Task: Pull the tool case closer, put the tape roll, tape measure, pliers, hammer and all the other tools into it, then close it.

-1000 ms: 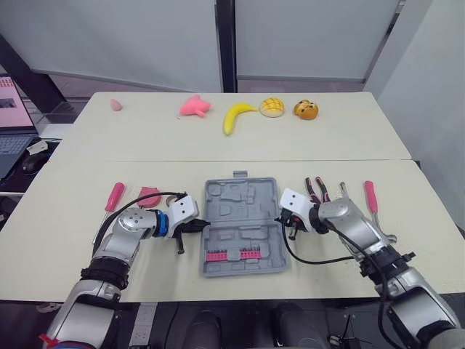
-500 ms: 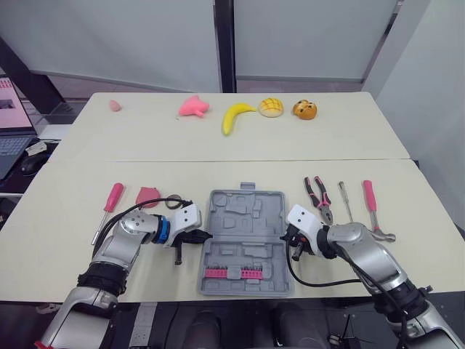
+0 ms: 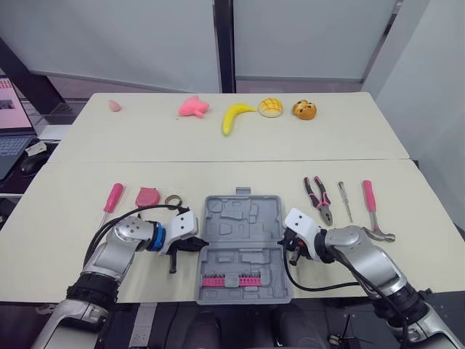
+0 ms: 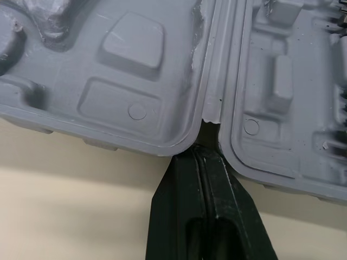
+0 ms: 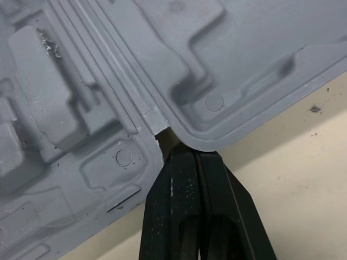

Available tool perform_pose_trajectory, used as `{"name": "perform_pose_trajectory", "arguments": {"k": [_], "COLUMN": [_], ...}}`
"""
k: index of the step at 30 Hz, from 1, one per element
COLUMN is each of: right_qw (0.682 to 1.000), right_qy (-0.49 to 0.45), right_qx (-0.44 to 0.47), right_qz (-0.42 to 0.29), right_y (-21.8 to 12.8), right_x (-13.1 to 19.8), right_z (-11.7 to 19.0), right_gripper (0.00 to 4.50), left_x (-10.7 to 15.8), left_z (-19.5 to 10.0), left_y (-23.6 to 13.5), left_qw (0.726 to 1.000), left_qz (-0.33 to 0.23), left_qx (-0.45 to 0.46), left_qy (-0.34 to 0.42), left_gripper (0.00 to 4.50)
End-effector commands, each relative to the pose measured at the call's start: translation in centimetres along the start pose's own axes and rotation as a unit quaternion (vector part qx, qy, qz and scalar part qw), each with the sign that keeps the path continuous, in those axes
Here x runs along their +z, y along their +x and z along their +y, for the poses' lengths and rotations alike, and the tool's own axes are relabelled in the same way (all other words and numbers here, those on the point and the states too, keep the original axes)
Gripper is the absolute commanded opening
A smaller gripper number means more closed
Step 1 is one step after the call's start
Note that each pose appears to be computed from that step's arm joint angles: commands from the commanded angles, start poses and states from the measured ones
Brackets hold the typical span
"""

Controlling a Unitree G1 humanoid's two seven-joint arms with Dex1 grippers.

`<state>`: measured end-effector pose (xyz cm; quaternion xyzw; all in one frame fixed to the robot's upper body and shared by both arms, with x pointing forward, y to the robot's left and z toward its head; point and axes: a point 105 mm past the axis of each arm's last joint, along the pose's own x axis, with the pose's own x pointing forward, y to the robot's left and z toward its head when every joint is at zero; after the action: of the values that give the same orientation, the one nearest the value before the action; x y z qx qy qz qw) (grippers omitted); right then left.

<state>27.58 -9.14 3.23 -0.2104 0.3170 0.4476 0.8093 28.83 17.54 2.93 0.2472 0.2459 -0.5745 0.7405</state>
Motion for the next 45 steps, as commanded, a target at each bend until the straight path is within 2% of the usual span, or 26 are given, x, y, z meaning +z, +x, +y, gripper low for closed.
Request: {"name": "perform_pose_trajectory", "arguments": {"k": [1, 16, 45], "right_qw": [0.999, 0.998, 0.997], "right_qy": [-0.011, -0.002, -0.006], "right_qx": [0.051, 0.063, 0.069], "right_qz": [-0.016, -0.001, 0.012], "right_y": [0.5, 0.1, 0.1], "right_x": [0.6, -0.8, -1.4], "right_z": [2.5, 3.4, 3.6], "right_gripper": [0.01, 0.01, 0.01], "left_x": [0.8, 0.2, -0.6], "left_z": [-0.9, -2.7, -3.3], "left_y": [0.6, 0.6, 0.4], "left_qw": [1.0, 0.998, 0.998], "left_qz": [-0.014, -0.003, 0.01], "left_qx": [-0.019, -0.057, -0.064], "left_qy": [0.01, -0.005, -0.015], "left_gripper": [0.0, 0.0, 0.0]}}
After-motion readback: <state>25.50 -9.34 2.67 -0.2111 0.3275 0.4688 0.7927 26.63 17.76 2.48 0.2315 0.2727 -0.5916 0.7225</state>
